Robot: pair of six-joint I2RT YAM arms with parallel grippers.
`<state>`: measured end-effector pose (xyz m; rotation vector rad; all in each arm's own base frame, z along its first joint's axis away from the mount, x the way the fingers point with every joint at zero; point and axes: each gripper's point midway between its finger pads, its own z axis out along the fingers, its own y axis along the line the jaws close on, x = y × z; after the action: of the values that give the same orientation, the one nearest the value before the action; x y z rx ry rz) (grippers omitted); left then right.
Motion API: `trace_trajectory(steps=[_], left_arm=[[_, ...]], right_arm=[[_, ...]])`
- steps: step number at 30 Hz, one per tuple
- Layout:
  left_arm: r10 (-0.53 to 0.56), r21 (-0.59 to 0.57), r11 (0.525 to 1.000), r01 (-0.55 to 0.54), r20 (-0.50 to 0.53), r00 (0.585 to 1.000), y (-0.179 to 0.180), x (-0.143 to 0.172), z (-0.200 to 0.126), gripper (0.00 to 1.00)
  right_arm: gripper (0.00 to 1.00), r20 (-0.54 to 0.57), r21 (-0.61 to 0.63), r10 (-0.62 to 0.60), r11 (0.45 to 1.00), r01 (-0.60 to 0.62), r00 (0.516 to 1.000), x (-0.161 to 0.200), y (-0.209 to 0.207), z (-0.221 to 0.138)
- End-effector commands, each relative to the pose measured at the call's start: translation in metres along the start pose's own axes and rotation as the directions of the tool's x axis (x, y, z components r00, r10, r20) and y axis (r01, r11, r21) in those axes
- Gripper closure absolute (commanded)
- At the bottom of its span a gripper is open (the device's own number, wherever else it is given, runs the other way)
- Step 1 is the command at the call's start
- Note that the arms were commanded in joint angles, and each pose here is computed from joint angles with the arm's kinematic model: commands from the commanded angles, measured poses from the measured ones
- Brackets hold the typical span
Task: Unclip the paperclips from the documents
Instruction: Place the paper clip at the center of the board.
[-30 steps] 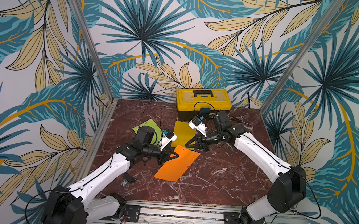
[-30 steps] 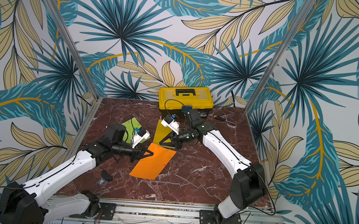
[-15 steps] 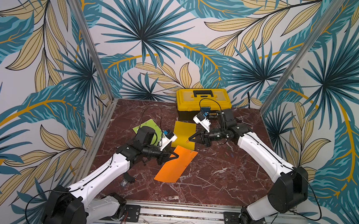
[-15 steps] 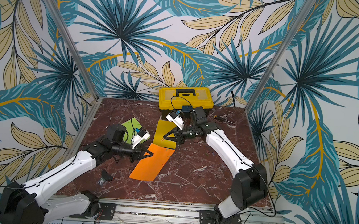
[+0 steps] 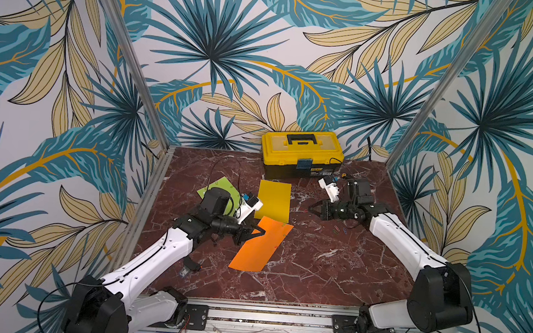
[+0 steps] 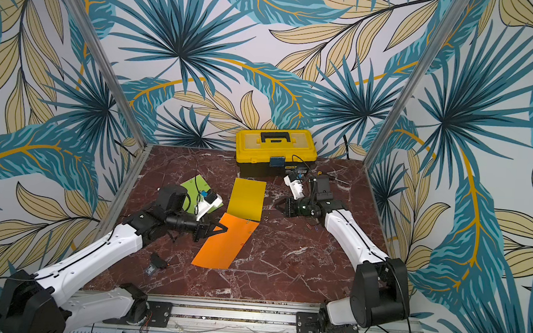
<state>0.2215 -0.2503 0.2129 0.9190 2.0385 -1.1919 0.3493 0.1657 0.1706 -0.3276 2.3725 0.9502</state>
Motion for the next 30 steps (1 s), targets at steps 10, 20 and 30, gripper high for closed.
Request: trace_trajectory(steps=[10,20,30], left_arm=[[0.012,-0.005,1.000,-0.012,-0.002,1.000,0.000,0.004,-0.002,1.00],[0.014,-0.005,1.000,-0.014,-0.004,1.000,0.000,0.003,-0.002,1.00],[0.013,-0.009,1.000,-0.013,-0.003,1.000,0.001,0.004,-0.002,1.00]], right_arm=[[1.00,0.084,0.252,0.460,0.849,-0.465,0.884,0.063,-0.111,-0.024],[1.00,0.093,0.323,0.610,0.730,-0.603,0.787,0.104,-0.147,-0.032],[1.00,0.086,0.362,0.667,0.671,-0.647,0.740,0.122,-0.164,-0.032]])
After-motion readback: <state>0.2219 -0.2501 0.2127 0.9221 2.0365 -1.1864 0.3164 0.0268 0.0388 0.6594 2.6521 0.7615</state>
